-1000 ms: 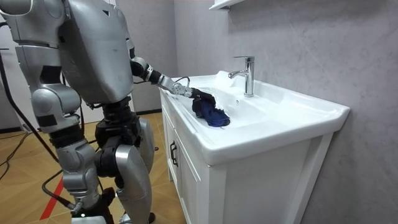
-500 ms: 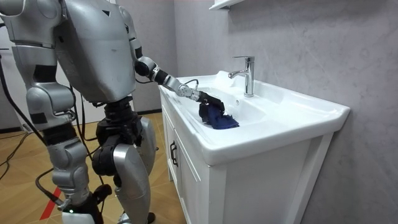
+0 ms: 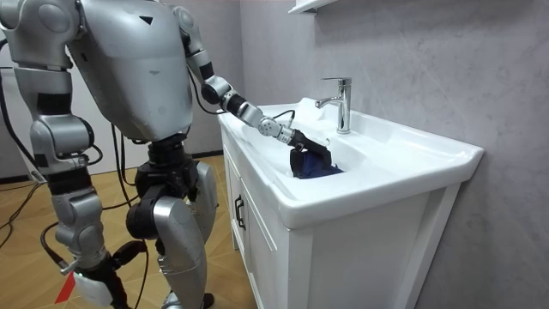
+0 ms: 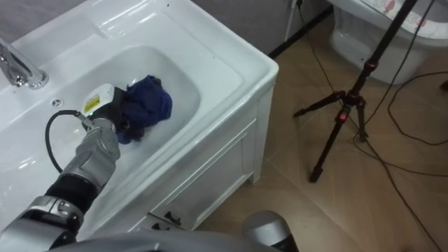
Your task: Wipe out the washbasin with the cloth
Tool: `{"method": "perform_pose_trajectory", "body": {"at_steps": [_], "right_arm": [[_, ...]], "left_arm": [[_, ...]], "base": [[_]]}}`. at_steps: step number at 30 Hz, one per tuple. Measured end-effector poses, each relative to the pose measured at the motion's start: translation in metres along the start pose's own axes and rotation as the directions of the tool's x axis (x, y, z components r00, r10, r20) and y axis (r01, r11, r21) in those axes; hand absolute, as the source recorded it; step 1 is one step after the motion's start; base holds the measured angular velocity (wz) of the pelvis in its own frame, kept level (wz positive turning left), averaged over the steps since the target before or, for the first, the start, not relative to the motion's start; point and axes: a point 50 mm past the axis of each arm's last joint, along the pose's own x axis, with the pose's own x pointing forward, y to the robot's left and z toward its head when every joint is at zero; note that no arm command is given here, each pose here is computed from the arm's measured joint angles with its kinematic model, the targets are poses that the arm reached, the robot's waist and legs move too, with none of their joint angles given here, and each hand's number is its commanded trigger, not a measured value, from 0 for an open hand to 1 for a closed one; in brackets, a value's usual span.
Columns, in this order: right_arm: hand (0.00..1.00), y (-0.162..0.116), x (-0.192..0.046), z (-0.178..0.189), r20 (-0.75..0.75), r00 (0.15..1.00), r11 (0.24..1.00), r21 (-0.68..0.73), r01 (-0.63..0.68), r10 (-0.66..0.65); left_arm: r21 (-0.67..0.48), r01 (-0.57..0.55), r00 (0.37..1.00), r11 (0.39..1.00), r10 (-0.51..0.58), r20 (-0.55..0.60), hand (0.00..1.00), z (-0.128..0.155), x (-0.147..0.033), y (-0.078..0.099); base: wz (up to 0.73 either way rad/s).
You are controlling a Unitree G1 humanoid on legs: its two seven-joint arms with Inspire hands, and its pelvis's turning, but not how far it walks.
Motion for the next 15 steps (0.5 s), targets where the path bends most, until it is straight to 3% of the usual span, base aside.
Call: {"method": "perform_pose_trajectory", "body": {"at_steps": [5, 15], "right_arm": [[0.0, -0.004, -0.001, -0.002, -0.012, 1.0, 1.0, 0.01, 0.009, -0.009], [0.0, -0.009, -0.002, 0.0, -0.002, 1.0, 0.999, 0.027, 0.022, -0.022]], "left_arm": [[0.009, 0.011, 1.0, 1.0, -0.011, -0.019, 1.0, 0.006, 0.003, 0.006], [-0.002, 0.014, 0.996, 1.0, -0.014, 0.091, 1.0, 0.041, -0.003, 0.023]], "base": [[-0.02], [0.06]]}}
